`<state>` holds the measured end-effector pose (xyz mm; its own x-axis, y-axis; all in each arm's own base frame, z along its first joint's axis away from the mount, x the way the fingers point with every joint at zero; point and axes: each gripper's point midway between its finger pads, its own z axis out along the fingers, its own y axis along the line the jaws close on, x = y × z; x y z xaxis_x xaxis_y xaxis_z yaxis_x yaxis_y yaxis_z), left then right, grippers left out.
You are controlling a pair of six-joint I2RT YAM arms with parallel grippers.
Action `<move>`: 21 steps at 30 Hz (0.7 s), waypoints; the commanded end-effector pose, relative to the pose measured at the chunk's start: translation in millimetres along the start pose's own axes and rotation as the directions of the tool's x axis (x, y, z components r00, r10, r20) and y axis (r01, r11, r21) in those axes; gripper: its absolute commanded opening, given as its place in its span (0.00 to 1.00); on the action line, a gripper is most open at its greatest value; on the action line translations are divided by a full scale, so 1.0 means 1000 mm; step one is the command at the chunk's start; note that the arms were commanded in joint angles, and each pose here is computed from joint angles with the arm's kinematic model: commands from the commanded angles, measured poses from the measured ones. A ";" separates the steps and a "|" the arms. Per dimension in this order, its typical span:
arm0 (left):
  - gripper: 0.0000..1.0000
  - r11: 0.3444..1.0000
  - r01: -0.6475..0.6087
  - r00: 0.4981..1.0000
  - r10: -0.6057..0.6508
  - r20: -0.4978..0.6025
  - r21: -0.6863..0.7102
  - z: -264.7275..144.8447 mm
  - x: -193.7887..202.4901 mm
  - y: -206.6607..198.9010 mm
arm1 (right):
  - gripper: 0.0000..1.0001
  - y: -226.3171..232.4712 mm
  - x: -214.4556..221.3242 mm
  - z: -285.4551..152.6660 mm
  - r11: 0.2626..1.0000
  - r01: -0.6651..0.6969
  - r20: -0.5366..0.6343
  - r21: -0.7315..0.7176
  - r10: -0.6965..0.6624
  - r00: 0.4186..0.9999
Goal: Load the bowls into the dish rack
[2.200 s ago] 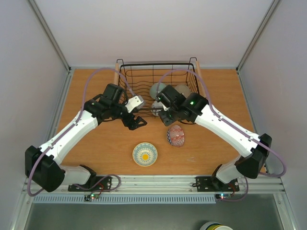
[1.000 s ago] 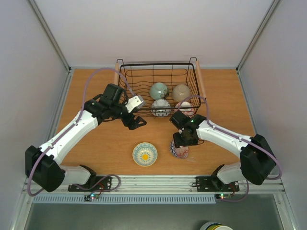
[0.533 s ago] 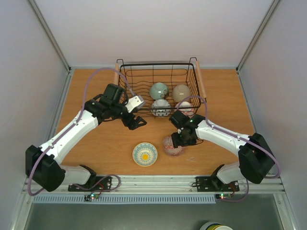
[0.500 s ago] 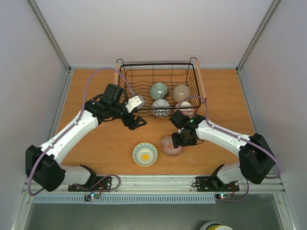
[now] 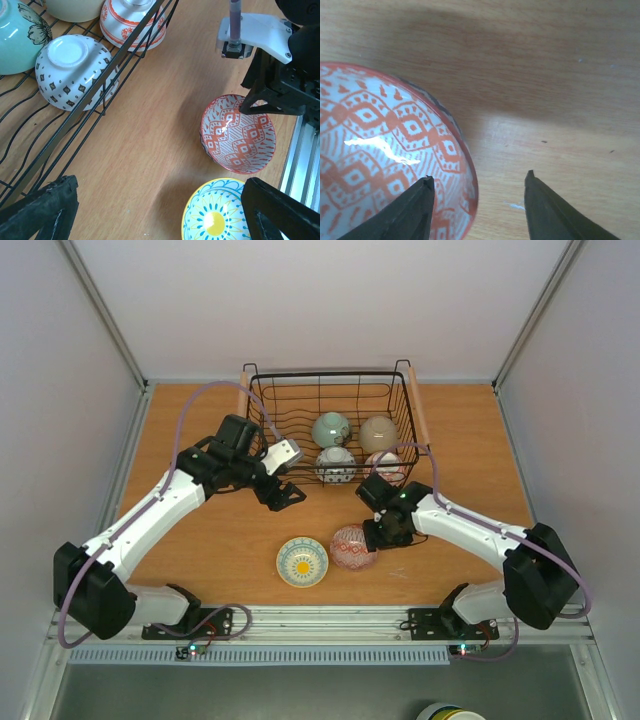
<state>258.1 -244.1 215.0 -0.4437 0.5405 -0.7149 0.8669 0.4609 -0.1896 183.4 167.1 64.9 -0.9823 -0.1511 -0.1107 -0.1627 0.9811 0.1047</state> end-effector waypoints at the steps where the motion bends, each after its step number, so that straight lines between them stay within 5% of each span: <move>1: 0.89 1.000 -0.030 0.999 0.030 0.025 -0.008 -0.001 -0.010 0.001 | 0.41 0.011 0.001 0.006 0.998 -0.008 -0.017 -0.059 0.008 1.000; 5: 0.89 1.000 -0.029 0.999 0.029 0.025 -0.008 -0.001 -0.010 0.001 | 0.20 0.015 0.004 0.012 0.997 0.003 -0.035 -0.079 -0.006 0.999; 14: 0.89 0.999 -0.030 0.999 0.031 0.028 -0.017 -0.002 -0.011 0.002 | 0.02 0.015 0.004 0.018 0.997 0.020 -0.049 -0.073 -0.024 0.999; 21: 0.89 1.000 -0.024 0.999 0.024 0.021 0.016 -0.001 -0.010 -0.003 | 0.01 0.015 -0.021 -0.026 0.997 0.065 0.070 -0.042 -0.062 0.996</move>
<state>258.8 -243.5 214.6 -0.4447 0.5417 -0.7133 0.8654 0.4653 -0.1861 183.9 186.4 61.6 -0.9789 -0.1822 -0.0925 -0.1968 0.9625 0.1868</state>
